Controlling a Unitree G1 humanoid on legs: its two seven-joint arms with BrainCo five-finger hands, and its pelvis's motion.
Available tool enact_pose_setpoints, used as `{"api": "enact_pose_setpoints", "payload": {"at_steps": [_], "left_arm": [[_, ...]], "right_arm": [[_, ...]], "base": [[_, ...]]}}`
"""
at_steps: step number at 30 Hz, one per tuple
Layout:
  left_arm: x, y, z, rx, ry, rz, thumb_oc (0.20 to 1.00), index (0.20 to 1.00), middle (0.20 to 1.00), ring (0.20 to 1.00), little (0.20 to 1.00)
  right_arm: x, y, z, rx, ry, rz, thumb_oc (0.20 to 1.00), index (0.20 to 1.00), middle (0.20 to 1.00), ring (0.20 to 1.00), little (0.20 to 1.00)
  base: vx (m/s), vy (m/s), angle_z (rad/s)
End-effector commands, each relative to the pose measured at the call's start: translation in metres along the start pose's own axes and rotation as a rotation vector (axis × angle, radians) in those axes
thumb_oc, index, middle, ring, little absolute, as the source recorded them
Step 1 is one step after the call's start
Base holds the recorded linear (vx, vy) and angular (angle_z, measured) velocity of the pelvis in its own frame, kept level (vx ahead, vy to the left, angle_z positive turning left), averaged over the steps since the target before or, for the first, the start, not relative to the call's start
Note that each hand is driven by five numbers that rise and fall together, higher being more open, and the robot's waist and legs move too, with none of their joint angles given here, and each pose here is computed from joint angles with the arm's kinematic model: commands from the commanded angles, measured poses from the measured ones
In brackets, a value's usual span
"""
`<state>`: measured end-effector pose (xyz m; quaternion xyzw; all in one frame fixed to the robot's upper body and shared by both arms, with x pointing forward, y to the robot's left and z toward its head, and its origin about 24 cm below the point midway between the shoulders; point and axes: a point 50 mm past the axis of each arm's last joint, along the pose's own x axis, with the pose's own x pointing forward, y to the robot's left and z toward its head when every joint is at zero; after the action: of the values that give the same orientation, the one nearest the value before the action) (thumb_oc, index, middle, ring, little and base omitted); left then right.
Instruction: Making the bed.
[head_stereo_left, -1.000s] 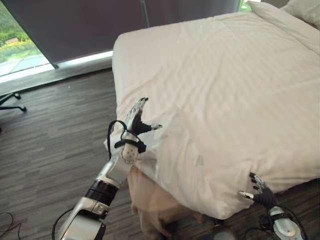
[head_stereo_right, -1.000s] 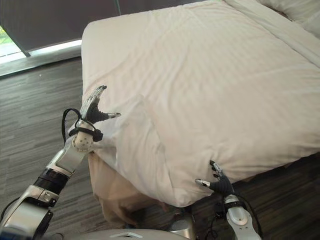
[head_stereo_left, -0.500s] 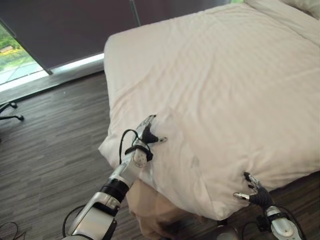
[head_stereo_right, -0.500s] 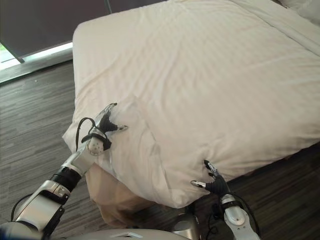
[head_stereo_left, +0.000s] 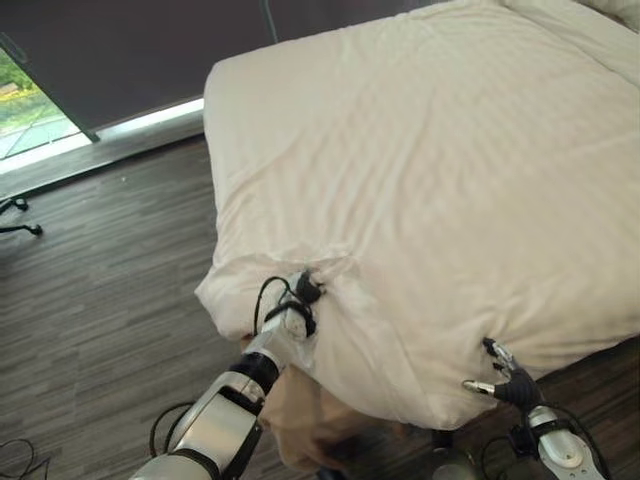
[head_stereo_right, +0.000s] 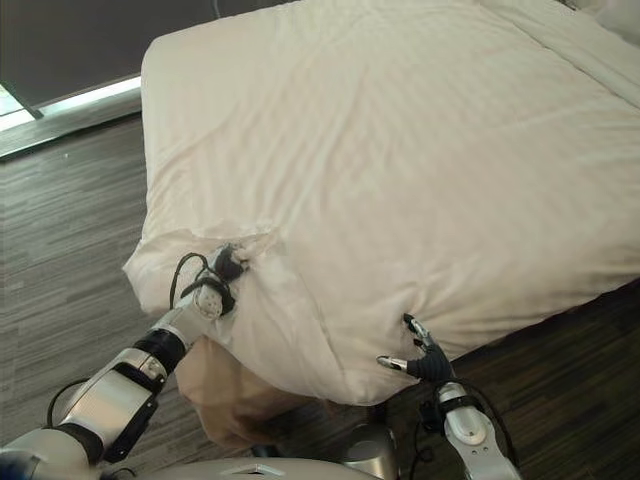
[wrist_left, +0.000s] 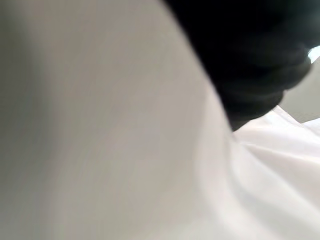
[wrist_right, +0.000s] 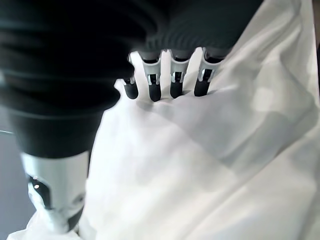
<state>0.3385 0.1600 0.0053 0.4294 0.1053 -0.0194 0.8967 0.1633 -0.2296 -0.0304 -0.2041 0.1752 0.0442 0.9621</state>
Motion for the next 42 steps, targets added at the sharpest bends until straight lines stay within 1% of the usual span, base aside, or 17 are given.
{"api": "enact_pose_setpoints", "payload": {"at_steps": [1, 4, 9, 12, 14, 15, 16, 19, 21, 23, 26, 29, 32, 36, 39, 41, 42], "left_arm": [[0.003, 0.041, -0.004, -0.173, -0.031, 0.135, 0.200, 0.200, 0.200, 0.200, 0.200], [-0.030, 0.033, -0.019, -0.302, -0.097, 0.112, 0.200, 0.200, 0.200, 0.200, 0.200], [-0.083, 0.010, -0.068, -0.518, 0.005, 0.034, 0.206, 0.206, 0.206, 0.206, 0.206], [-0.110, -0.010, -0.093, -0.625, 0.119, -0.008, 0.297, 0.297, 0.297, 0.297, 0.297], [-0.130, -0.028, -0.117, -0.747, 0.230, -0.070, 0.940, 0.940, 0.940, 0.940, 0.940], [-0.136, -0.031, -0.126, -0.744, 0.270, -0.090, 1.000, 1.000, 1.000, 1.000, 1.000], [-0.139, -0.034, -0.130, -0.739, 0.291, -0.105, 1.000, 1.000, 1.000, 1.000, 1.000], [-0.160, -0.073, -0.163, -0.724, 0.540, -0.192, 1.000, 1.000, 1.000, 1.000, 1.000], [-0.166, -0.080, -0.168, -0.729, 0.594, -0.202, 1.000, 1.000, 1.000, 1.000, 1.000], [-0.191, -0.103, -0.191, -0.687, 0.822, -0.252, 1.000, 1.000, 1.000, 1.000, 1.000], [-0.213, -0.112, -0.207, -0.595, 1.011, -0.296, 1.000, 1.000, 1.000, 1.000, 1.000], [-0.236, -0.114, -0.219, -0.494, 1.121, -0.365, 1.000, 1.000, 1.000, 1.000, 1.000], [-0.239, -0.110, -0.224, -0.342, 1.097, -0.450, 1.000, 1.000, 1.000, 1.000, 1.000], [-0.242, -0.105, -0.228, -0.228, 1.062, -0.513, 1.000, 1.000, 1.000, 1.000, 1.000], [-0.234, -0.102, -0.227, -0.231, 1.035, -0.503, 1.000, 1.000, 1.000, 1.000, 1.000], [-0.228, -0.098, -0.226, -0.259, 1.025, -0.479, 1.000, 1.000, 1.000, 1.000, 1.000], [-0.227, -0.098, -0.226, -0.259, 1.024, -0.478, 1.000, 1.000, 1.000, 1.000, 1.000]], "right_arm": [[0.002, 0.025, 0.029, 0.001, -0.145, 0.113, 1.000, 1.000, 1.000, 1.000, 1.000], [0.011, 0.035, 0.037, -0.004, -0.170, 0.138, 1.000, 1.000, 1.000, 1.000, 1.000], [0.028, 0.048, 0.058, -0.052, -0.244, 0.199, 1.000, 1.000, 1.000, 1.000, 1.000], [0.036, 0.055, 0.066, -0.072, -0.265, 0.223, 1.000, 1.000, 1.000, 1.000, 1.000], [0.031, 0.031, 0.062, -0.079, -0.256, 0.201, 1.000, 1.000, 1.000, 1.000, 1.000], [0.030, 0.020, 0.063, -0.081, -0.265, 0.181, 1.000, 1.000, 1.000, 1.000, 1.000], [0.027, 0.017, 0.063, -0.077, -0.269, 0.181, 1.000, 1.000, 1.000, 1.000, 1.000], [0.024, 0.018, 0.057, -0.069, -0.245, 0.211, 1.000, 1.000, 1.000, 1.000, 1.000], [0.024, 0.019, 0.056, -0.078, -0.243, 0.214, 1.000, 1.000, 1.000, 1.000, 1.000], [0.024, 0.026, 0.052, -0.061, -0.223, 0.236, 1.000, 1.000, 1.000, 1.000, 1.000], [0.023, 0.032, 0.048, -0.032, -0.201, 0.256, 1.000, 1.000, 1.000, 1.000, 1.000], [0.014, 0.049, 0.012, 0.099, -0.024, 0.283, 1.000, 1.000, 1.000, 1.000, 1.000], [0.000, 0.058, -0.028, 0.228, 0.167, 0.256, 1.000, 1.000, 1.000, 1.000, 1.000], [-0.027, 0.058, -0.102, 0.248, 0.544, 0.143, 1.000, 1.000, 1.000, 1.000, 1.000], [-0.088, 0.061, -0.170, 0.322, 1.057, 0.011, 1.000, 1.000, 1.000, 1.000, 1.000], [-0.118, 0.058, -0.184, 0.319, 1.219, 0.011, 1.000, 1.000, 1.000, 1.000, 1.000], [-0.118, 0.057, -0.184, 0.319, 1.218, 0.010, 1.000, 1.000, 1.000, 1.000, 1.000]], "base": [[-0.06, -0.124, 0.19], [-0.04, -0.131, 0.19], [-0.05, -0.111, 0.20], [-0.06, -0.084, 0.15], [-0.13, -0.108, 0.23], [-0.18, -0.110, 0.27], [-0.24, -0.117, 0.32], [-0.17, -0.067, 0.34], [-0.05, -0.003, 0.20], [-0.01, 0.042, 0.03], [-0.01, 0.068, -0.07], [-0.01, 0.070, -0.05], [-0.05, 0.044, 0.05], [-0.01, 0.029, 0.06], [0.03, 0.024, 0.00], [0.03, 0.021, 0.04], [0.01, 0.030, 0.15]]}}
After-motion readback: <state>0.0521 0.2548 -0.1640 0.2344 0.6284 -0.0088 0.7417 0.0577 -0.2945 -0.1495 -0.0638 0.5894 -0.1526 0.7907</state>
